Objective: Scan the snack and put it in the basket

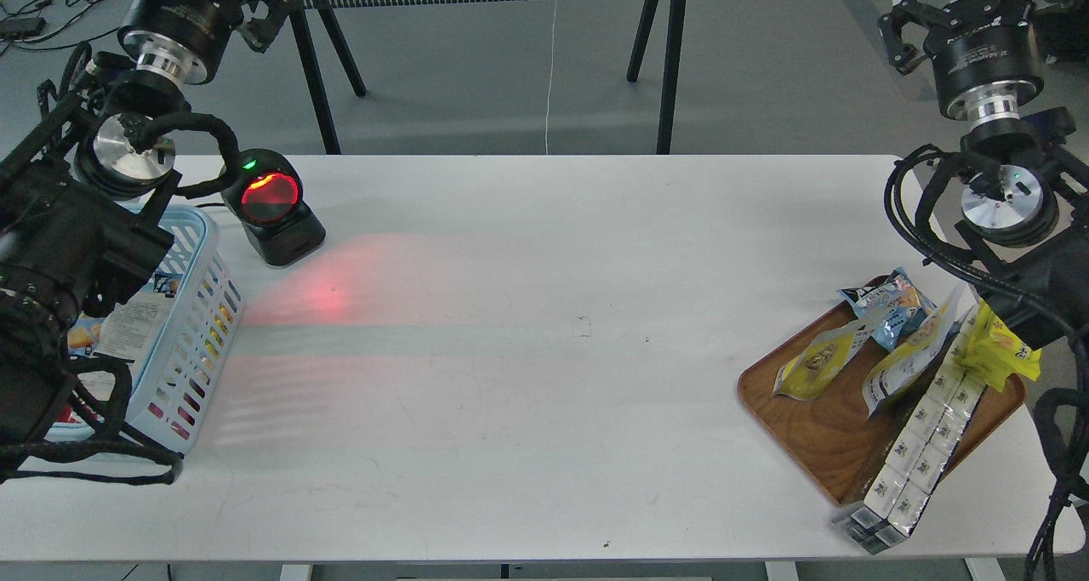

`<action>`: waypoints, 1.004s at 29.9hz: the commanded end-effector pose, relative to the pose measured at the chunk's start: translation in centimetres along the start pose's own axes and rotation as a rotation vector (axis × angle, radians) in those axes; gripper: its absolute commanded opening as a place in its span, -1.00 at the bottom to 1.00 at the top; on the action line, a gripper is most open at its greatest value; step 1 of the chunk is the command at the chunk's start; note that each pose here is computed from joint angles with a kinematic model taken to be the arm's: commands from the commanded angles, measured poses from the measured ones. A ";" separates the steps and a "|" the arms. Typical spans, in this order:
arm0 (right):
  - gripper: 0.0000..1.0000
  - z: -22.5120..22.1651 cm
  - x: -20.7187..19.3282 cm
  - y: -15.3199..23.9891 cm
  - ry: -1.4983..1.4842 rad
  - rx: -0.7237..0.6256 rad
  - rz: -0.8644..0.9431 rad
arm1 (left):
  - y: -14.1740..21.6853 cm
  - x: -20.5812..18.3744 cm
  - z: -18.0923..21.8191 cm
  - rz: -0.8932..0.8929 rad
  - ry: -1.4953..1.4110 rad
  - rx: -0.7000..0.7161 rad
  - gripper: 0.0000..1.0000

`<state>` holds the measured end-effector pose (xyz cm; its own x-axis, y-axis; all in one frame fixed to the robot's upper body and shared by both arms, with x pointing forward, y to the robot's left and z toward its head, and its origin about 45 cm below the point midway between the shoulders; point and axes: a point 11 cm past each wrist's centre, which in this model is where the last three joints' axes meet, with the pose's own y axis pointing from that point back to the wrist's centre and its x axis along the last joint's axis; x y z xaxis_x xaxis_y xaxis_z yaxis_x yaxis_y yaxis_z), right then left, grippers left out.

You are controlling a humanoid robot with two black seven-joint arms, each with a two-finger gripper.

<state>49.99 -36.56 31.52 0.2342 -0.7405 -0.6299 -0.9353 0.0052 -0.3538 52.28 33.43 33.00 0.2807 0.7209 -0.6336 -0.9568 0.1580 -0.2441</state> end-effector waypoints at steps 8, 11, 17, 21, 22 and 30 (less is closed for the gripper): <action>0.99 -1.0 -1.0 -0.6 0.024 -0.003 -0.043 | -0.4 -0.6 0.5 -0.012 -0.004 -0.006 1.00; 0.99 -5.4 -3.0 -2.2 0.124 0.028 -0.135 | -0.5 -0.7 0.7 -0.014 -0.005 -0.010 1.00; 0.99 -6.7 -10.5 -3.6 0.429 -0.089 -0.440 | -1.0 -1.5 0.8 -0.033 -0.003 -0.009 1.00; 0.99 -8.3 -14.3 -3.3 0.532 -0.136 -0.591 | -1.1 -1.7 0.7 -0.037 -0.002 -0.006 1.00; 0.99 -8.6 -15.7 -3.5 0.580 -0.149 -0.637 | -1.0 -1.6 0.8 -0.037 -0.003 -0.006 1.00; 0.98 -4.4 -23.3 -1.7 1.033 -0.366 -1.021 | -0.6 -0.7 1.6 -0.020 -0.020 -0.014 1.00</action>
<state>46.04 -25.11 50.06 0.6601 -0.6261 0.4151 -0.6034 -0.7711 -0.2034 52.61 33.21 34.68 0.3065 0.7232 -0.6189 -0.9480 0.1731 -0.2671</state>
